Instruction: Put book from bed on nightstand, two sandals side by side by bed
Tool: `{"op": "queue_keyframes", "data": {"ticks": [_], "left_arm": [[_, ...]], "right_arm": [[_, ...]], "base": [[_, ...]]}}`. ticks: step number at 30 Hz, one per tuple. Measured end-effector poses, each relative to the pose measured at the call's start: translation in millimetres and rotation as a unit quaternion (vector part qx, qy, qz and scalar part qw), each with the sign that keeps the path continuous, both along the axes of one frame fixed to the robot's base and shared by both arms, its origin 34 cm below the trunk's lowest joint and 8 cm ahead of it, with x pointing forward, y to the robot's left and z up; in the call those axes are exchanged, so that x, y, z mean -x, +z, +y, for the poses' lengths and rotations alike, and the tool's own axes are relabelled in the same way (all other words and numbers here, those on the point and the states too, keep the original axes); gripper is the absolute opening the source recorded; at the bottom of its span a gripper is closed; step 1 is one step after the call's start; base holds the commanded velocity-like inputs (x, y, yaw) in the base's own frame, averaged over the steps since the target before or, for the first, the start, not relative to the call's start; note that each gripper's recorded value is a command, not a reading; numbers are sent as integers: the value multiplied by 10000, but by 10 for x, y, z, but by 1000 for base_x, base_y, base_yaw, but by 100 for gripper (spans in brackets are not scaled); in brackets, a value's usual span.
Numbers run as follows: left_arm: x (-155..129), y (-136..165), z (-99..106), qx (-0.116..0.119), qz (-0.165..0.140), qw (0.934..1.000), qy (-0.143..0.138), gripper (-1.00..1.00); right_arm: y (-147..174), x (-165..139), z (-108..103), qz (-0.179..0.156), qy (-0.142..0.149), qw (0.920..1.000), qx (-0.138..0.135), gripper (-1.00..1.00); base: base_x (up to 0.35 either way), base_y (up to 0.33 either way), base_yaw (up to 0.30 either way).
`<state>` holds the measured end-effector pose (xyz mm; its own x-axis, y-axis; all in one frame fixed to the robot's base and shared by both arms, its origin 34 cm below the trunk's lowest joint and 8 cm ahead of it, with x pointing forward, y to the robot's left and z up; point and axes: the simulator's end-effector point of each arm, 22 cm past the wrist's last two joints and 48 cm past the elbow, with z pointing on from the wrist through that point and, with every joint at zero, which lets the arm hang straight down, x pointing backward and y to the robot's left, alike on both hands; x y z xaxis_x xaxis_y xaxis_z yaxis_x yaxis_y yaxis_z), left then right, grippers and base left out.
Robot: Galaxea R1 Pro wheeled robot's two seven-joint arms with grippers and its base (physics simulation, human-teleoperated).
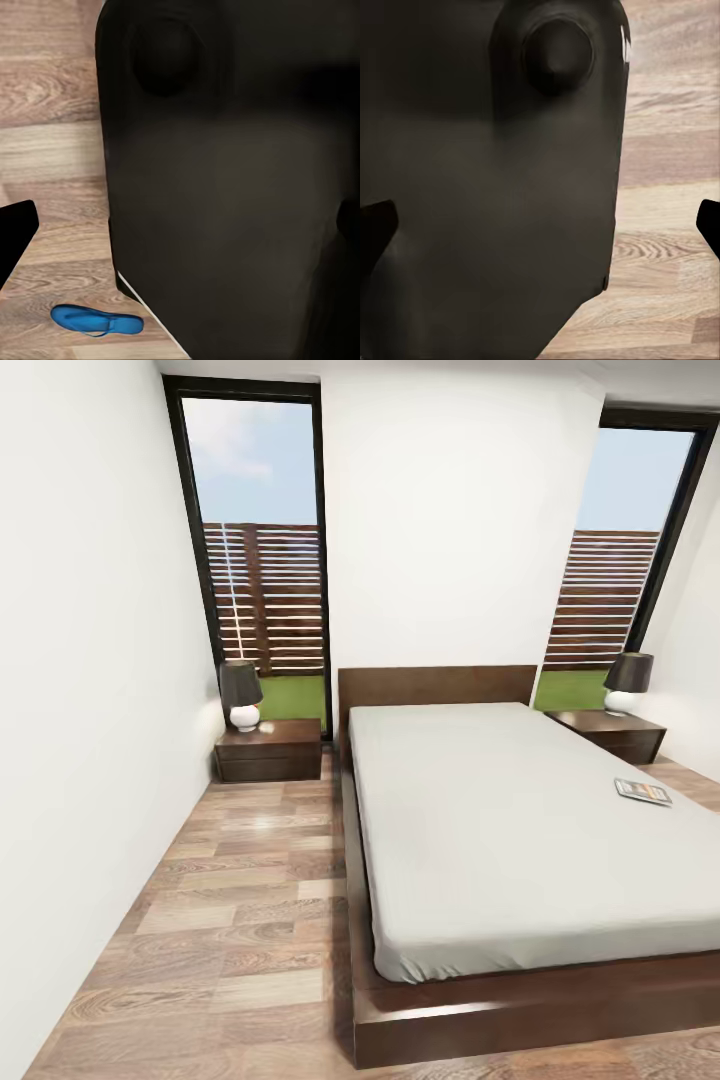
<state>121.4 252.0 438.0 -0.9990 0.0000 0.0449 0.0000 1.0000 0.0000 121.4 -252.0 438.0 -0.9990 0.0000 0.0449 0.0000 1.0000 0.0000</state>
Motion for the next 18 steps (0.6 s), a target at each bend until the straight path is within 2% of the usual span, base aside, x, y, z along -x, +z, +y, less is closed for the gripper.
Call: {"op": "queue_keyframes", "data": {"ticks": [3,5,10,18], "left_arm": [[214,14,-139,98,210,9997,-6,100],[243,17,-163,114,265,9996,-7,100],[137,15,-298,192,241,9994,130,100],[-63,7,-323,206,35,9995,240,100]], "right_arm": [[11,183,23,95,149,9998,-79,100],[19,286,47,146,248,9995,-143,100],[30,366,108,227,394,9985,-297,100],[37,365,202,224,540,9969,-532,100]], "base": [[0,0,0],[0,0,0],[0,0,0],[0,0,0]]}}
